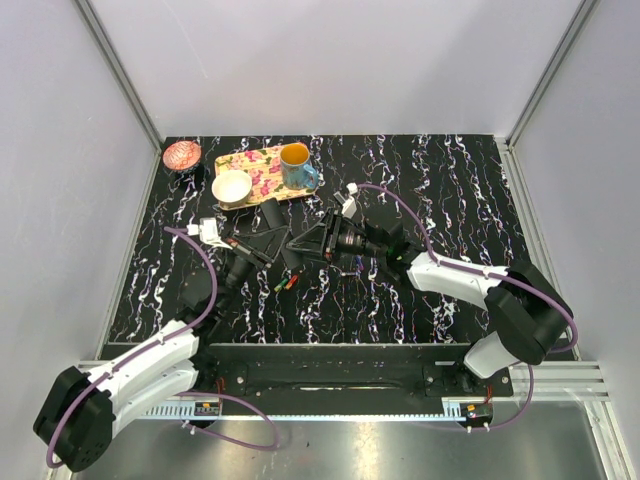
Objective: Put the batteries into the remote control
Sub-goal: Remove the battery cover from the remote control.
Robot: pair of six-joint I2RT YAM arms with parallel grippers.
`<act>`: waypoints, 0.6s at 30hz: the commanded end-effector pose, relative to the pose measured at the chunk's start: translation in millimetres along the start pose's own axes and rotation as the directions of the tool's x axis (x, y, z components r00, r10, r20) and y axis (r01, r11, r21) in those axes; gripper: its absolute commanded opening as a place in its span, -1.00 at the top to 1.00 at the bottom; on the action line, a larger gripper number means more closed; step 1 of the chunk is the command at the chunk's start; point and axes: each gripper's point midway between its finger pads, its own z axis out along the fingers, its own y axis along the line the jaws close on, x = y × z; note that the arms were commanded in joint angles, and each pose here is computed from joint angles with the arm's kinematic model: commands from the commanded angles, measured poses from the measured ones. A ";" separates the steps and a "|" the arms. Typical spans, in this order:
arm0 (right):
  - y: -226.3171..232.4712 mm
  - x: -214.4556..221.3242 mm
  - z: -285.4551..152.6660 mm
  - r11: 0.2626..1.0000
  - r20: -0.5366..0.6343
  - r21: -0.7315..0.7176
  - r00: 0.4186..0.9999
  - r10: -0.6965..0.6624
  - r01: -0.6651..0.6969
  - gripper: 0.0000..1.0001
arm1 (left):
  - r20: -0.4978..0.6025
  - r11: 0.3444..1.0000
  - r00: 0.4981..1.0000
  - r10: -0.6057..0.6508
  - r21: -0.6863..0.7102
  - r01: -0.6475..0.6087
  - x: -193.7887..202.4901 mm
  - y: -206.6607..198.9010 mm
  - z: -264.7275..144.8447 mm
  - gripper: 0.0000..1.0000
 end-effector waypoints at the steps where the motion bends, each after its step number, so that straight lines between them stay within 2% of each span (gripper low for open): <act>1: -6.8 18.7 -8.7 0.999 -0.076 0.030 0.997 0.030 -0.028 0.05 | 0.135 0.993 0.990 0.032 0.112 -0.047 -40.1 -37.9 10.4 1.00; 10: -5.7 17.4 -8.7 0.999 -0.075 0.028 0.996 0.038 -0.036 -0.10 | 0.131 0.993 0.991 0.034 0.109 -0.048 -39.4 -37.5 11.7 1.00; 14: 5.3 10.2 -8.8 1.000 -0.066 0.012 0.998 0.024 -0.023 -0.32 | 0.097 0.997 0.995 0.026 0.066 -0.032 -31.7 -27.6 12.3 1.00; 18: 20.3 -1.7 -12.3 1.000 -0.051 0.014 0.998 -0.024 0.025 -0.64 | 0.051 0.999 0.998 -0.026 -0.038 0.027 -16.6 -2.7 9.3 1.00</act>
